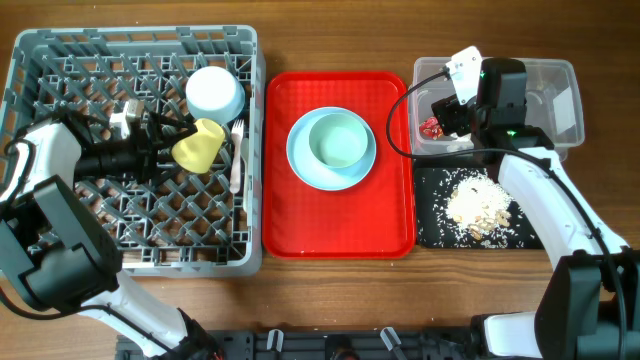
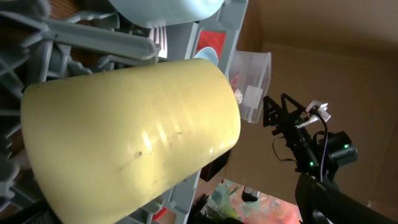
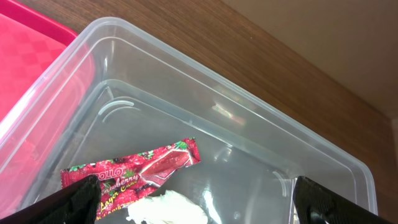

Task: Sort waste into correct bins and load items into the dishwasher rack
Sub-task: 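Lower the yellow cup into the rack and open the left gripper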

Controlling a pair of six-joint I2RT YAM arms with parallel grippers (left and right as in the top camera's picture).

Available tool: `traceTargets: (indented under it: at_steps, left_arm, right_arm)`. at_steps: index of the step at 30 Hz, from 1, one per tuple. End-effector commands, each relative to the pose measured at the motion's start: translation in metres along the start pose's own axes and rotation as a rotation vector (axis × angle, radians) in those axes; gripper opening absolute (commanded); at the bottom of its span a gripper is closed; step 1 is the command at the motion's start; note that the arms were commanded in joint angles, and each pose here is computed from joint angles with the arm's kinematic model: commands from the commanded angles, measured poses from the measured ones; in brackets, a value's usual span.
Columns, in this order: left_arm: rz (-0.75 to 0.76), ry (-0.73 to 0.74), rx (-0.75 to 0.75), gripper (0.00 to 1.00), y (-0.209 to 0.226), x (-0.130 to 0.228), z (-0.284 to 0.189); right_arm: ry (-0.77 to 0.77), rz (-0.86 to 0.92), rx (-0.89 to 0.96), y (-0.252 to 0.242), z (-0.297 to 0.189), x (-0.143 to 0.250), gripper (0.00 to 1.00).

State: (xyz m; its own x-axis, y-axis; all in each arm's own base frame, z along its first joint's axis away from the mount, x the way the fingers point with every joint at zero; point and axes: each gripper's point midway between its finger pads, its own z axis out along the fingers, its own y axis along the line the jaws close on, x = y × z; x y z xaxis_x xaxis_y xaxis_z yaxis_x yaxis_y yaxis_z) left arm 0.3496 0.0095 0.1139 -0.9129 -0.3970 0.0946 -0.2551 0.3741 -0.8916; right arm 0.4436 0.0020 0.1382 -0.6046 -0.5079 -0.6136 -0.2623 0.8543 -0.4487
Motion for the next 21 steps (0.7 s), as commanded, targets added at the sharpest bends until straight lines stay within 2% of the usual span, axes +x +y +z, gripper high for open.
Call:
traceTargets:
  at_steps: [1, 6, 13, 21]
  left_arm:
    - [-0.109, 0.043, -0.133, 1.00, 0.038, 0.010, -0.002]
    - [-0.178, 0.070, -0.131, 1.00, 0.028, 0.018, -0.012]
    - [-0.151, 0.040, -0.145, 1.00, -0.002, 0.014, -0.028]
    - [-0.175, -0.032, -0.337, 1.00, 0.002, 0.017, -0.050]
  right_arm:
    - [-0.006, -0.003, 0.001, -0.002, 0.002, -0.004, 1.00]
    - [-0.006, -0.003, 0.001, -0.002, 0.002, -0.004, 1.00]
    - [-0.006, -0.003, 0.001, -0.002, 0.002, -0.004, 1.00]
    - [-0.006, -0.003, 0.001, -0.002, 0.002, -0.004, 1.00]
